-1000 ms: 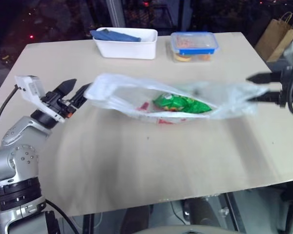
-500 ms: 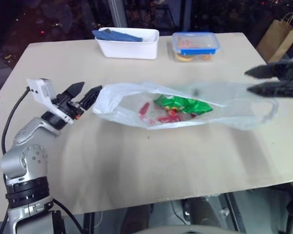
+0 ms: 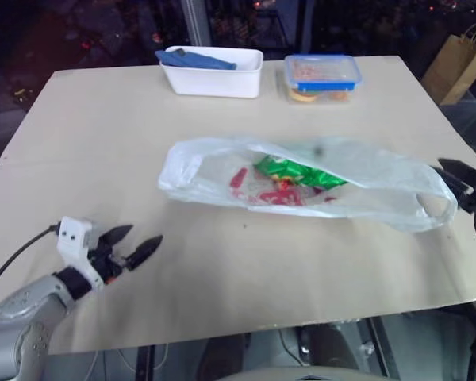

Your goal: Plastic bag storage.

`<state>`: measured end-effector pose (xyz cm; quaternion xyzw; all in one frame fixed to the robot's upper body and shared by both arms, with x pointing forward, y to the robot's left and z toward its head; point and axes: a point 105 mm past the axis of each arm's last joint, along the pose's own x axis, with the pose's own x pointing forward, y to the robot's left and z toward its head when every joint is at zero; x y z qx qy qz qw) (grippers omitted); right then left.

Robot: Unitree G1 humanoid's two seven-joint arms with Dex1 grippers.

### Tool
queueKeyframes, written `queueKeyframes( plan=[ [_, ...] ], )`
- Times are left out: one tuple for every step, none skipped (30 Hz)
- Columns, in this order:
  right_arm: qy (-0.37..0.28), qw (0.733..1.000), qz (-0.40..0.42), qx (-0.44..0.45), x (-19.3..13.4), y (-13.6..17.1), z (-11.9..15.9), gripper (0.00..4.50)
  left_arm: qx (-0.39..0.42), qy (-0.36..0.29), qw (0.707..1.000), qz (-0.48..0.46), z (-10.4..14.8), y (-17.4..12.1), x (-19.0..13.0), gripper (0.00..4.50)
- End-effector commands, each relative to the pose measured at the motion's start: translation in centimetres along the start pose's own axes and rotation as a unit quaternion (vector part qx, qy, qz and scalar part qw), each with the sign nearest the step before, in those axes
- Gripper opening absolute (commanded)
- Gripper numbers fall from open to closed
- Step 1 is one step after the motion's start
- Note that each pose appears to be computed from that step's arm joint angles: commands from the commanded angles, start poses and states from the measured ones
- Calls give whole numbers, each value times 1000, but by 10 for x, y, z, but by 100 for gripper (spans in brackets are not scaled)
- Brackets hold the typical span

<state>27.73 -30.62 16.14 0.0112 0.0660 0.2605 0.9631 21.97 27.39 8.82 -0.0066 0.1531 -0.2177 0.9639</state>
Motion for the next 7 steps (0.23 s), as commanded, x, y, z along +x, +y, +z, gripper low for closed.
queueKeyframes(
  plan=[
    [48,995,43,-80,-11,23,-18,450,26,-2,999,-27,0,-18,3,447],
    [41,995,46,-82,-12,28,-22,450,29,-7,999,-29,1,-20,5,447],
    [34,995,46,-84,-13,32,-26,450,34,-12,999,-31,2,-22,7,447],
    [28,995,48,-82,-14,35,-30,450,39,-17,999,-35,3,-24,9,447],
    [26,995,49,-82,-15,37,-34,450,43,-20,998,-37,4,-25,11,447],
    [25,995,50,-78,-16,38,-38,450,49,-23,998,-41,5,-26,13,447],
    [22,996,50,-74,-15,39,-42,450,54,-27,997,-45,6,-28,15,447]
  ],
)
